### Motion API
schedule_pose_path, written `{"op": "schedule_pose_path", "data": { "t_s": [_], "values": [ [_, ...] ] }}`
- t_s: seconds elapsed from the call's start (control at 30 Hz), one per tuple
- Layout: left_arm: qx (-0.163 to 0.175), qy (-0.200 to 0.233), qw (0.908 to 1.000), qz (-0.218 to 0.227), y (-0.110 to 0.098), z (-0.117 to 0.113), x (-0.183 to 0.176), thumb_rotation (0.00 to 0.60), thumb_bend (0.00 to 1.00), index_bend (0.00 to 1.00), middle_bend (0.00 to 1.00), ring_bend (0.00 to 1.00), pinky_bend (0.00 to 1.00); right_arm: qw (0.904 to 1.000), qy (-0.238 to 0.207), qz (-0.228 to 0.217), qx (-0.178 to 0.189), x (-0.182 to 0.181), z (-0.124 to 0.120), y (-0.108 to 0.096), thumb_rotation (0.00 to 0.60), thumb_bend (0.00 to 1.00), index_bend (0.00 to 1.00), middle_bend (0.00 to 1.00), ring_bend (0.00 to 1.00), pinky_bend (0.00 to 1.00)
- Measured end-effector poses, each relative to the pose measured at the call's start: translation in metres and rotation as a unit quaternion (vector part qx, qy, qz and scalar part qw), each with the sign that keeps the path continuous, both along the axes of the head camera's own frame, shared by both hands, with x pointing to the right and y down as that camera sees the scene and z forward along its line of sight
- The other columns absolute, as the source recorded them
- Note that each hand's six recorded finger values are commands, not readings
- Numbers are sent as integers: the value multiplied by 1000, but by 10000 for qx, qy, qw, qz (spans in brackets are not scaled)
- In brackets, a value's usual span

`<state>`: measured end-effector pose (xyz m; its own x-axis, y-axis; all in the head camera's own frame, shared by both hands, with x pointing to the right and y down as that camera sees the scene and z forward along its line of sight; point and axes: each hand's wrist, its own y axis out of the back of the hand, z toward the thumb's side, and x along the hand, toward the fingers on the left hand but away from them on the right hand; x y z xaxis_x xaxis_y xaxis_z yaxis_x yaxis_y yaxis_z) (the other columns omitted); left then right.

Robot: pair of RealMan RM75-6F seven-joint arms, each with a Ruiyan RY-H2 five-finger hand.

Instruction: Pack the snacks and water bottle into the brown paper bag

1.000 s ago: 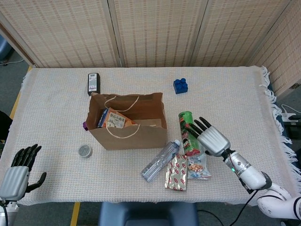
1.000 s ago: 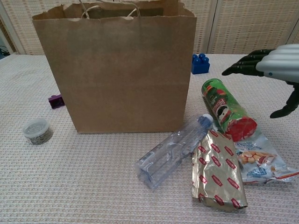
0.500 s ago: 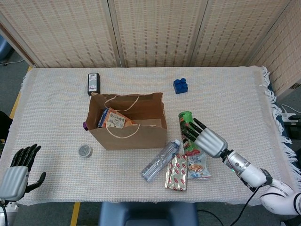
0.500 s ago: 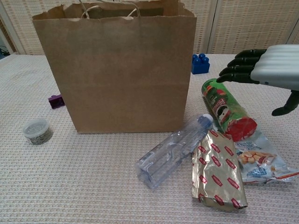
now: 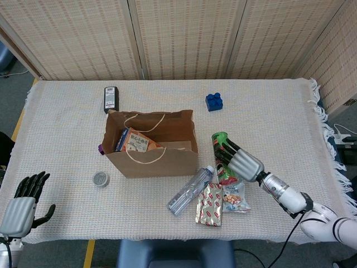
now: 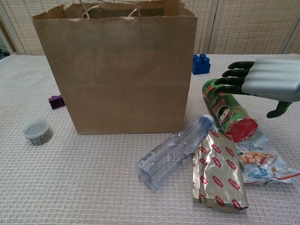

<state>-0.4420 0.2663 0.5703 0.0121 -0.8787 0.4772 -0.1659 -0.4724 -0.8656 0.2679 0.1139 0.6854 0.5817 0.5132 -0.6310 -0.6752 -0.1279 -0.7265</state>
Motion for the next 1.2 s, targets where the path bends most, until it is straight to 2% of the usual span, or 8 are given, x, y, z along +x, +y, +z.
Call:
{"op": "schedule_pose_path", "data": {
  "t_s": [0.2, 0.47, 0.63, 0.7, 0.77, 0.83, 0.97, 1.2],
  "values": [
    [-12, 5, 10000, -24, 0, 0, -2, 600, 364, 0, 0, 0, 28, 9999, 78, -103, 22, -9, 17, 1, 600, 0, 0, 0, 0, 0],
    [5, 43, 10000, -58, -1, -1, -3, 600, 364, 0, 0, 0, 28, 10000, -15, 63, 0, -24, 36, 0, 600, 0, 11, 17, 28, 30],
    [-3, 62, 10000, -48, -1, -2, -2, 600, 364, 0, 0, 0, 28, 9999, -122, 78, 87, -28, 42, 0, 600, 160, 283, 255, 249, 201],
    [10, 72, 10000, -39, -1, -3, -2, 600, 363, 0, 0, 0, 28, 9997, -216, 90, 97, -30, 43, 1, 600, 240, 422, 373, 383, 328],
    [8, 72, 10000, -37, -1, -3, -2, 600, 364, 0, 0, 0, 28, 9995, -304, 66, 102, -31, 42, 2, 600, 318, 574, 492, 545, 527],
    [-3, 66, 10000, -39, -1, -2, -2, 600, 363, 0, 0, 0, 28, 9991, -410, 41, 85, -32, 40, 4, 600, 352, 652, 553, 622, 626],
    [6, 73, 10000, -34, -1, -3, -1, 600, 364, 0, 0, 0, 28, 9987, -488, -1, 122, -26, 32, 3, 600, 371, 710, 594, 662, 649],
    [18, 82, 10000, -10, 0, -4, 1, 600, 365, 0, 0, 0, 28, 9977, -591, 26, 320, -2, -2, -6, 600, 371, 712, 595, 663, 676]
  ]
}}
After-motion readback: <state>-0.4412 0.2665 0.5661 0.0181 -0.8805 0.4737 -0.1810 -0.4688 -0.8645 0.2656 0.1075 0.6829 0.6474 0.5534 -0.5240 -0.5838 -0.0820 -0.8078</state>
